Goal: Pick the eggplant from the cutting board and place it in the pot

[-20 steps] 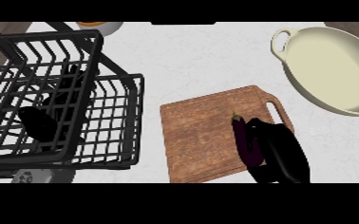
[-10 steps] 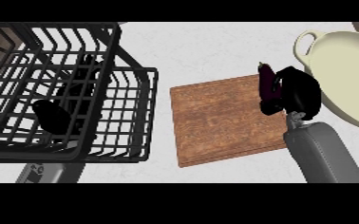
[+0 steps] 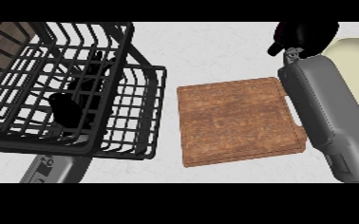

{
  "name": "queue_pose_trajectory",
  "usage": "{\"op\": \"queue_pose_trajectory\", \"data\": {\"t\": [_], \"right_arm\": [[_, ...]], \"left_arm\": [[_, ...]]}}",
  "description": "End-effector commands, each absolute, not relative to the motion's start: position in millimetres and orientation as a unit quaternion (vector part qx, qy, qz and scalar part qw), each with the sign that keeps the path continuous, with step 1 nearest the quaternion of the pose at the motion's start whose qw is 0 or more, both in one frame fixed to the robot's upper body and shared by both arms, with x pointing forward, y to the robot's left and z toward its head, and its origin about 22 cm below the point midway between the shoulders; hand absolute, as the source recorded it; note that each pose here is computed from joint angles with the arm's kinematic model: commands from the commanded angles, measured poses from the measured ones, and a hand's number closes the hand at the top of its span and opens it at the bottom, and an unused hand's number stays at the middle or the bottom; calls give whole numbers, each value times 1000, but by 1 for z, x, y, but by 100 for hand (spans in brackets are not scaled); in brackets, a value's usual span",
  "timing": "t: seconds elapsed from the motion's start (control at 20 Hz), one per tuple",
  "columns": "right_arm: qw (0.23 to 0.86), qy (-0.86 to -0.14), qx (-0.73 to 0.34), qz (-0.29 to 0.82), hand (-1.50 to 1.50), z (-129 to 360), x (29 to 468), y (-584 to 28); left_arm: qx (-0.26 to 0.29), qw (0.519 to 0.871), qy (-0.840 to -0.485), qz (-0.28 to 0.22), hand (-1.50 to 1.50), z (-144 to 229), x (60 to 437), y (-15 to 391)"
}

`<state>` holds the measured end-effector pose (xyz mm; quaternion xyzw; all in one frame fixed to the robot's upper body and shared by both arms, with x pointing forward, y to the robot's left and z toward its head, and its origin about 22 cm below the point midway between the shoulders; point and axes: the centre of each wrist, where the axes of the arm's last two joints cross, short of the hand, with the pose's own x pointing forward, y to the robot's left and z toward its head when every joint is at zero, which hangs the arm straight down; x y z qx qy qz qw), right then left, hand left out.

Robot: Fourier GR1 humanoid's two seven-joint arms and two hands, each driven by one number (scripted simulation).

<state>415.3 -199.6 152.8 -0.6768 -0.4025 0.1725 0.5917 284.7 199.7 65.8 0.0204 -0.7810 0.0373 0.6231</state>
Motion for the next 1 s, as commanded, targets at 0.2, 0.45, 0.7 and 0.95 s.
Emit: {"op": "queue_pose_trajectory", "data": {"t": [0.2,0.45,0.7,0.95], "right_arm": [[561,-329,-754,93,150,188,453,-184],[561,-301,-768,70,150,188,463,-191],[563,-277,-777,47,150,188,467,-231],[570,-267,-776,39,150,177,466,-256]], "left_arm": [[21,646,-763,-14,0,34,270,197],[11,650,-759,-14,0,34,260,192],[29,653,-757,6,0,26,253,214],[33,658,-752,12,0,22,251,219]]}}
